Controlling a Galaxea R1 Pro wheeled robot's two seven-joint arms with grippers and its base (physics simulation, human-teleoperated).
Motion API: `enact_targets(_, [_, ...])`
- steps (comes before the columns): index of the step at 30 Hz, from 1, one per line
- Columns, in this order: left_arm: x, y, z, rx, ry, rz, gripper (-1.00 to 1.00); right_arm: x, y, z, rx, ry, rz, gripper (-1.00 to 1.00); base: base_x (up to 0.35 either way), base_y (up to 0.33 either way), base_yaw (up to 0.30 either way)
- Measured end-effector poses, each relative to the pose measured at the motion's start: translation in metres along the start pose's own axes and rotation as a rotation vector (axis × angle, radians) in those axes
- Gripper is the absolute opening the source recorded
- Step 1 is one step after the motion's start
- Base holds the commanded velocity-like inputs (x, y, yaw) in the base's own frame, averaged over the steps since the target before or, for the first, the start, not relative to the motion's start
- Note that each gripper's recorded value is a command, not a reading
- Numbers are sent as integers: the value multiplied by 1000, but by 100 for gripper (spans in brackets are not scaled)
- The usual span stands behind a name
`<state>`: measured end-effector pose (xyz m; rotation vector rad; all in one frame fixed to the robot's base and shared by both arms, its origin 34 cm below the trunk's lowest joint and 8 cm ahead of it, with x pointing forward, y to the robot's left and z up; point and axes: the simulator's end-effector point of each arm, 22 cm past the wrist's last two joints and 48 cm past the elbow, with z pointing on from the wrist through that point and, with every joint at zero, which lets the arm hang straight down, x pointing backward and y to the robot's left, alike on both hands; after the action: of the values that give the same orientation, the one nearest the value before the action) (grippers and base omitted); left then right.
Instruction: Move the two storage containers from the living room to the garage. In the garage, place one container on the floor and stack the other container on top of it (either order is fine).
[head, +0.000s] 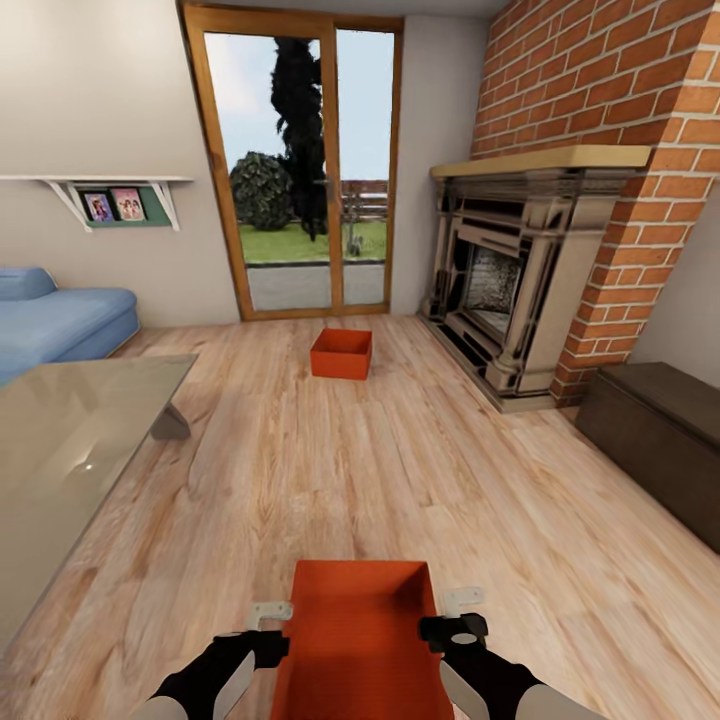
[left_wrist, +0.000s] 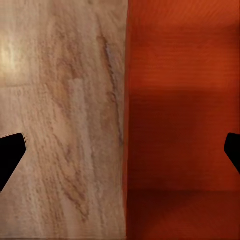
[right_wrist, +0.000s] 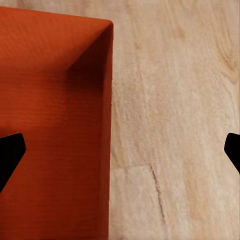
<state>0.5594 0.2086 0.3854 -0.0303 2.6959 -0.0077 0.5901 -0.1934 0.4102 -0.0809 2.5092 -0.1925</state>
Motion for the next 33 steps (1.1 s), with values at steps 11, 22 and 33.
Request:
enact_targets(11, [1,-4,1,4,7,-1,100,3,1,2,-5,2,5,100,0,0,30])
enact_targets(22, [-10,-5,5,6,1,-4,100,35,-17,9,33,43,-5,100,0,0,3])
enact_targets(33, [5,-4,11,3,35,-6,100,58,-23,14,20,62,-11,100,0,0,69])
